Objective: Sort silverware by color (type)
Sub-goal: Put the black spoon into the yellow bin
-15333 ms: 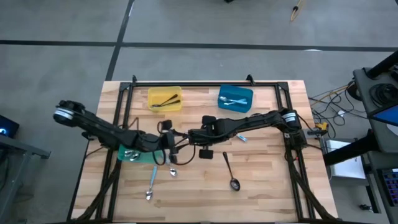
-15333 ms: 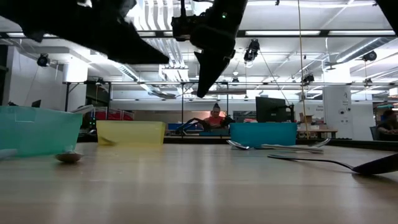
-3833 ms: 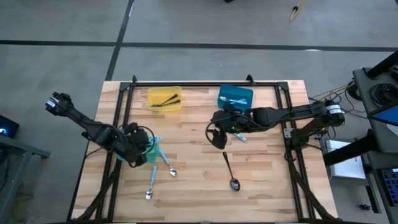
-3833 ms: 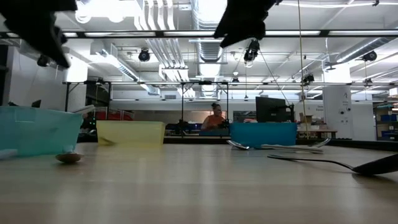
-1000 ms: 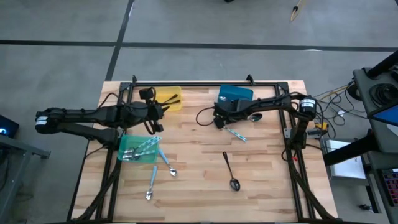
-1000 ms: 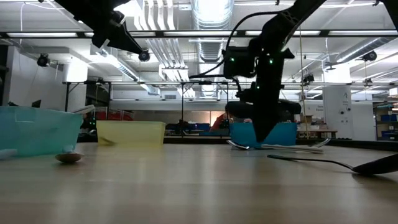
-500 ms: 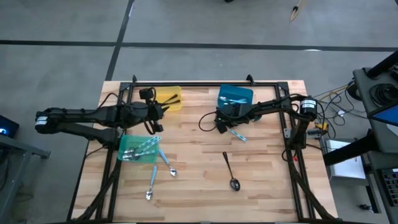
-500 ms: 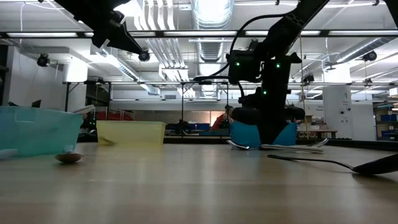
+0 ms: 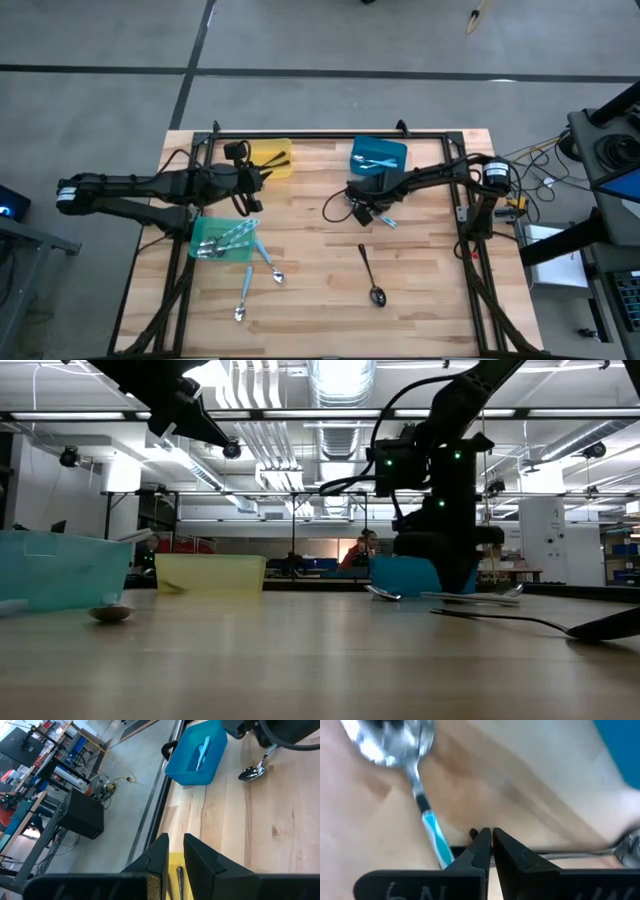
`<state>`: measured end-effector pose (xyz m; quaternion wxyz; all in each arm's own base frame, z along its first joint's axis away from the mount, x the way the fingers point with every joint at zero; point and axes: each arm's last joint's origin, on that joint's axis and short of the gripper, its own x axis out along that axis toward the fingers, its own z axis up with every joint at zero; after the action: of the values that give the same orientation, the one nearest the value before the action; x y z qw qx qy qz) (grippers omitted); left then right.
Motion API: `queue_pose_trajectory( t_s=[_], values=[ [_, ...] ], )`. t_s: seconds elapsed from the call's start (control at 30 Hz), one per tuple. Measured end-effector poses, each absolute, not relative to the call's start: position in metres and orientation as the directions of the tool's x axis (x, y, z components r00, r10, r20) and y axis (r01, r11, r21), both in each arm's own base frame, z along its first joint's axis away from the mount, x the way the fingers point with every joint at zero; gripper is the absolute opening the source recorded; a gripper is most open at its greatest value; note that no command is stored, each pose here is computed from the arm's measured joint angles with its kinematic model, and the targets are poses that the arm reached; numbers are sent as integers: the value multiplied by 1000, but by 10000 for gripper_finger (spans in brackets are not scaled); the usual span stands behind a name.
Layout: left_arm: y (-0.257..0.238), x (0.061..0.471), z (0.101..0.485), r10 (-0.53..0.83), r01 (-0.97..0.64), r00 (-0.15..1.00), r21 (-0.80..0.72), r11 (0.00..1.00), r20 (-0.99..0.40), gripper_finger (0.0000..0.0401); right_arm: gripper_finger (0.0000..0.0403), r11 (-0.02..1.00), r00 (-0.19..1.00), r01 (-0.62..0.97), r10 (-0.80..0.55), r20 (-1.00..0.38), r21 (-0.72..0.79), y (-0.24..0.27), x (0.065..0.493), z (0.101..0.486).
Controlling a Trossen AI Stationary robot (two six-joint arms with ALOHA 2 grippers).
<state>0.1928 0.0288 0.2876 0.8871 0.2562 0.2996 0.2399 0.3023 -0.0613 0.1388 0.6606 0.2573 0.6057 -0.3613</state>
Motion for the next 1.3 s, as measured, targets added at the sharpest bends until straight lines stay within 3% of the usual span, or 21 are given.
queue_pose_trajectory(
  t_s=[0.33,0.47,0.8,1.1,1.3],
  values=[
    [29,193,287,579,-273,703,595,756,-413,40,12,656,-110,745,-62,-992,-123,-45,292,139],
    [29,192,287,579,-277,702,590,758,-415,40,12,632,-146,763,-38,-989,-137,-42,287,141],
    [29,192,287,579,-276,701,591,758,-416,40,12,505,-186,844,-40,-982,-180,-47,271,162],
    [29,191,285,579,-276,692,583,765,-432,40,12,386,-143,907,-91,-986,-167,-62,240,169],
    [29,191,285,578,-272,689,584,765,-437,40,13,223,0,974,-135,-991,-31,-66,216,163]
  ],
)
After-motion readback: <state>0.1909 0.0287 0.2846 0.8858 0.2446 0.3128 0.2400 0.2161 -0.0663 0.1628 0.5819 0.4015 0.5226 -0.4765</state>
